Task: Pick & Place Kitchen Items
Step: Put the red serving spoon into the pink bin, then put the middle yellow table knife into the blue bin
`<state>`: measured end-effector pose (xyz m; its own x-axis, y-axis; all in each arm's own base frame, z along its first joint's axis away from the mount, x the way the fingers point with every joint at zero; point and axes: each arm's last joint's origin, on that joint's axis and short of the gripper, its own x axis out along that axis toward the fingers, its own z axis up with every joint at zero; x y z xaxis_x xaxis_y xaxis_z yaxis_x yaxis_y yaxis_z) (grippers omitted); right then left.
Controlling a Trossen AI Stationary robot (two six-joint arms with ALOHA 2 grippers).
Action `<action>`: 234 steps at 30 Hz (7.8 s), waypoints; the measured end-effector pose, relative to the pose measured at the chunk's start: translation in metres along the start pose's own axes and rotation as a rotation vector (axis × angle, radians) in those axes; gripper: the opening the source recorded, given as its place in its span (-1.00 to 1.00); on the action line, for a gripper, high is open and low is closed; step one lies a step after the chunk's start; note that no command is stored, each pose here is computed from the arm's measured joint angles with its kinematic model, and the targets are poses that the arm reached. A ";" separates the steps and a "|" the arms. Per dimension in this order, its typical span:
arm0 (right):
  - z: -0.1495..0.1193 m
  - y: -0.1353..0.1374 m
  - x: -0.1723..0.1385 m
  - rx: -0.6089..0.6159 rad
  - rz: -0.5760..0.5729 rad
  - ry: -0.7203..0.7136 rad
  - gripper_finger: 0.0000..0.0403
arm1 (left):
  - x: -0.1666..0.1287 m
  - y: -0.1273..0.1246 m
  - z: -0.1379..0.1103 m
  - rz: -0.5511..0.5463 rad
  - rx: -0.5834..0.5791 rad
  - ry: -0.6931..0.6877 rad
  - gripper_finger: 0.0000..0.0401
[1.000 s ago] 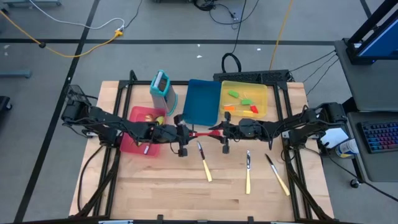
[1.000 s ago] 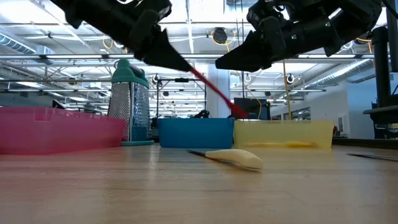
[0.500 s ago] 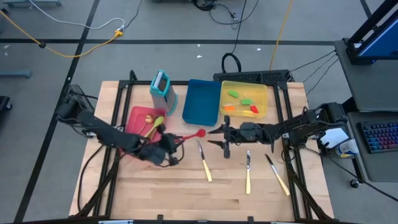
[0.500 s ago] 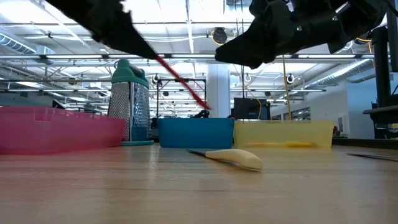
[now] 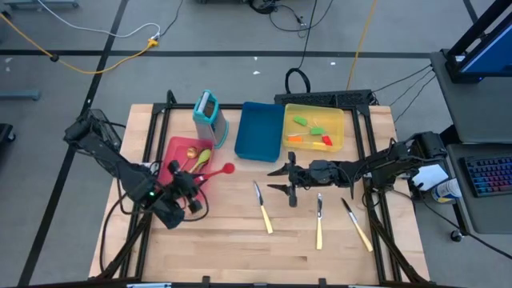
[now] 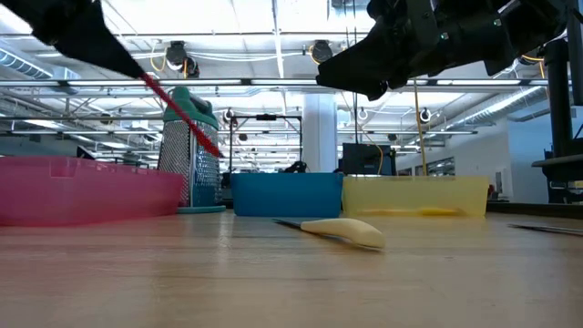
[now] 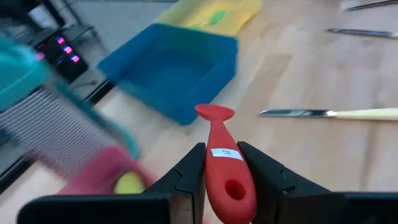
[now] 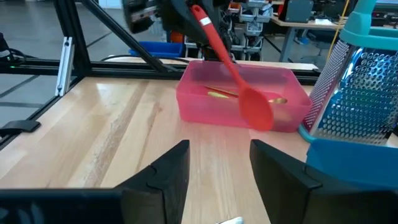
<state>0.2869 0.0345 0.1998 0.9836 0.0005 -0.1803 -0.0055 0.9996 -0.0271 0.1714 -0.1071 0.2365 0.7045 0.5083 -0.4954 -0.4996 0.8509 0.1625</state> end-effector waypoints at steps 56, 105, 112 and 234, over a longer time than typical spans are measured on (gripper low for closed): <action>-0.001 0.000 0.000 -0.005 0.000 0.008 -0.23 | 0.005 0.063 -0.073 0.331 -0.247 0.324 -0.56; -0.001 0.000 0.000 -0.010 0.001 0.008 -0.23 | 0.008 0.065 -0.069 0.351 -0.226 0.236 -0.56; 0.006 0.000 0.000 -0.041 -0.002 -0.060 -0.23 | 0.009 0.064 -0.062 0.371 -0.366 0.243 -0.56; -0.077 0.140 -0.073 1.002 -0.603 1.088 0.06 | 0.093 0.042 0.053 0.138 -0.174 -0.012 -0.15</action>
<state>0.2002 0.1724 0.1330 0.2047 0.0354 -0.9782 0.8657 0.4599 0.1978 0.2426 -0.0170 0.2423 0.6292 0.6204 -0.4682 -0.6703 0.7381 0.0774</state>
